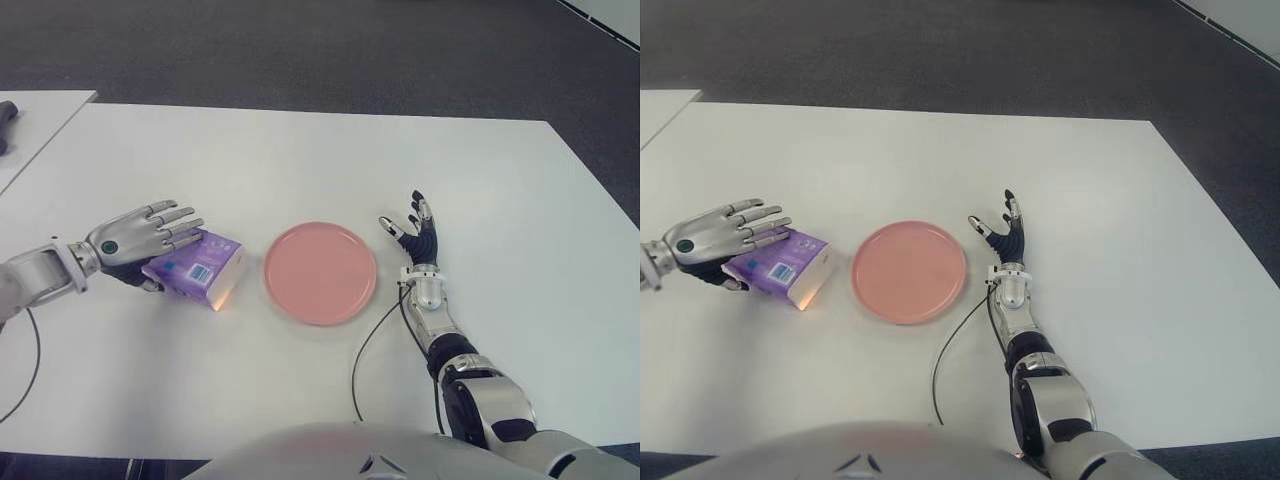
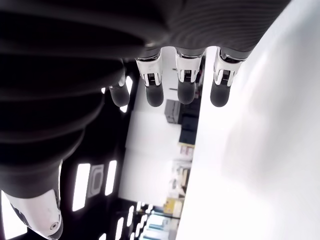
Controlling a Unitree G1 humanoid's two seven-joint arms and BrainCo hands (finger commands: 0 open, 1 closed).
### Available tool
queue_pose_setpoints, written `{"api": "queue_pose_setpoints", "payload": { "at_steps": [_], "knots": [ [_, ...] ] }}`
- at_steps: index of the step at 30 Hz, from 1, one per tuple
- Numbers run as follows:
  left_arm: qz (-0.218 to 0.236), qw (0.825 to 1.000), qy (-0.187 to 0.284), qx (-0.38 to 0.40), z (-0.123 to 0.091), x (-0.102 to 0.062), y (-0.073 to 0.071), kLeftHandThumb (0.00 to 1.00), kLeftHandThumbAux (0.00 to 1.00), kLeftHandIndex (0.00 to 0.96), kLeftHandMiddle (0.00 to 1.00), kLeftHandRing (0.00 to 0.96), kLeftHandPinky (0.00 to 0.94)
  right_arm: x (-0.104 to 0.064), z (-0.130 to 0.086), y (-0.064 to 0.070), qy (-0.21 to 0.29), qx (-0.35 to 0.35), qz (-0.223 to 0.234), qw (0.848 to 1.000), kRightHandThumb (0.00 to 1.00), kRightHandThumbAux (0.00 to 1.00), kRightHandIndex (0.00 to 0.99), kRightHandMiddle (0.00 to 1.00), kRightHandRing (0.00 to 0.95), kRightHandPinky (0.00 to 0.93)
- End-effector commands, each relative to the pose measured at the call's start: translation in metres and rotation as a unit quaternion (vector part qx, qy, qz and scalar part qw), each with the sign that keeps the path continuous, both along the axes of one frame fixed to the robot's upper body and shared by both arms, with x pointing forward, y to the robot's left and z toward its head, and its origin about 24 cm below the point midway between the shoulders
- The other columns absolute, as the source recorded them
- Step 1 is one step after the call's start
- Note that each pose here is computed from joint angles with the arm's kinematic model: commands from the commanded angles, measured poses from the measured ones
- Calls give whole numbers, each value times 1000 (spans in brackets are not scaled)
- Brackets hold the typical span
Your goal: Put the tissue paper into the plate.
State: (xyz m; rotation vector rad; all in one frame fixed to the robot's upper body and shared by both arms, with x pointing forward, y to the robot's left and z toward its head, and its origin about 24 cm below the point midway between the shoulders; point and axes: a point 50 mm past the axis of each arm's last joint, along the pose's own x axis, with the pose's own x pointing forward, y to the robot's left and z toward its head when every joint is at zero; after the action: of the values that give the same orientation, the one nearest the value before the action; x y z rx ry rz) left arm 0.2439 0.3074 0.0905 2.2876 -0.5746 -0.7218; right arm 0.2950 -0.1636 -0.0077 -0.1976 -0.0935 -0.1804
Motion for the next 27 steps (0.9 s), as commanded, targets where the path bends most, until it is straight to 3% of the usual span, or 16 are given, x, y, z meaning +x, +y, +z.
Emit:
{"api": "queue_pose_setpoints", "payload": {
  "at_steps": [1, 27],
  "knots": [
    [1, 1000, 11, -4, -13, -1, -2, 476, 305, 0, 0, 0, 0, -17, -21, -4, 48, 5, -8, 999, 66, 689, 34, 7, 0, 0],
    [24, 997, 51, -48, -44, -9, -7, 477, 271, 0, 0, 0, 0, -20, -20, -5, 43, 20, -14, 999, 23, 788, 32, 8, 0, 7]
  ]
}}
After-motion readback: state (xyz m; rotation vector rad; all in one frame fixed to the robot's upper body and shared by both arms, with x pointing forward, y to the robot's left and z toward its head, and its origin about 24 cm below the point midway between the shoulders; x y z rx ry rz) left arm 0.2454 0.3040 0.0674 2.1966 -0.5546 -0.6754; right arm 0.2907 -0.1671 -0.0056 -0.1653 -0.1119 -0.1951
